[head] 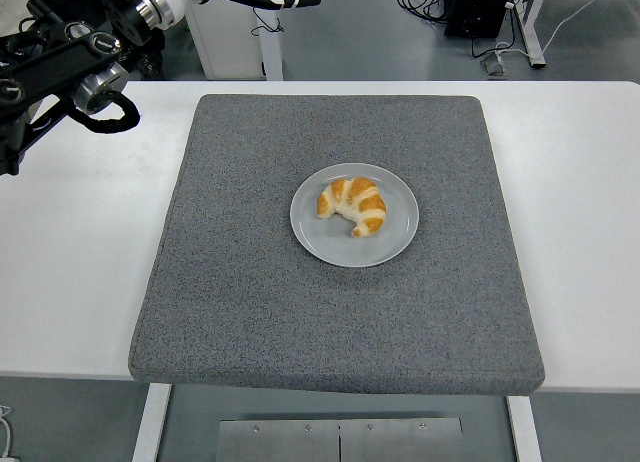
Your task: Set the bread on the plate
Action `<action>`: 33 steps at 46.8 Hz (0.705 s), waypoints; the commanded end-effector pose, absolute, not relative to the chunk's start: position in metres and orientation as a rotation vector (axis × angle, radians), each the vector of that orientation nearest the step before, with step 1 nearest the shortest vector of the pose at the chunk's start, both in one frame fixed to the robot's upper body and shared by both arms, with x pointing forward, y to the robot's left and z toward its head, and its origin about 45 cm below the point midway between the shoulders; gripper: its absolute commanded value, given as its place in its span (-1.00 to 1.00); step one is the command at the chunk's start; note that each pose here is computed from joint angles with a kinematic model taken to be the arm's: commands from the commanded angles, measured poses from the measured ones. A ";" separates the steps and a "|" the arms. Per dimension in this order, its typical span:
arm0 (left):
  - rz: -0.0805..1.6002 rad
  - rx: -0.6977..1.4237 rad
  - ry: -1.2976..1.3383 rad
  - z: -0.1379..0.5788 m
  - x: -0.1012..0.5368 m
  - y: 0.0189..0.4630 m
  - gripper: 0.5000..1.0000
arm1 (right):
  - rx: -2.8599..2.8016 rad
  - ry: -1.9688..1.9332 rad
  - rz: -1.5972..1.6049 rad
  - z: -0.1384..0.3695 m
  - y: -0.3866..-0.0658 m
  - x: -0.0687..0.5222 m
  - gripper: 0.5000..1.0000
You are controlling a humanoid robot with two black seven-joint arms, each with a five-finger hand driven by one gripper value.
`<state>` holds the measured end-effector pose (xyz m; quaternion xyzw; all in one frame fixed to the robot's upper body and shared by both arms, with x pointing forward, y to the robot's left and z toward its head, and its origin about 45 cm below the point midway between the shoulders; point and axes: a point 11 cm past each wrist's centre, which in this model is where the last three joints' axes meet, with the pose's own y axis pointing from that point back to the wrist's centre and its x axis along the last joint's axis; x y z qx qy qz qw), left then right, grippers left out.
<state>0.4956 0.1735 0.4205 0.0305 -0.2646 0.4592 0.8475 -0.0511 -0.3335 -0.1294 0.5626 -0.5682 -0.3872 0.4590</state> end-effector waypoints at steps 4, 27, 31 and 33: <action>1.060 -0.007 -0.410 0.404 0.501 0.191 0.89 | 1.385 -1.399 -0.954 -0.129 -0.334 -0.051 1.00; 1.292 -0.188 0.007 0.335 0.514 0.222 0.90 | 1.385 -1.399 -0.954 -0.129 -0.334 -0.051 1.00; 1.335 -0.199 0.066 0.320 0.517 0.229 0.90 | 1.385 -1.399 -0.954 -0.129 -0.334 -0.051 1.00; 1.340 -0.204 0.099 0.314 0.517 0.227 0.90 | 1.385 -1.399 -0.954 -0.129 -0.334 -0.051 1.00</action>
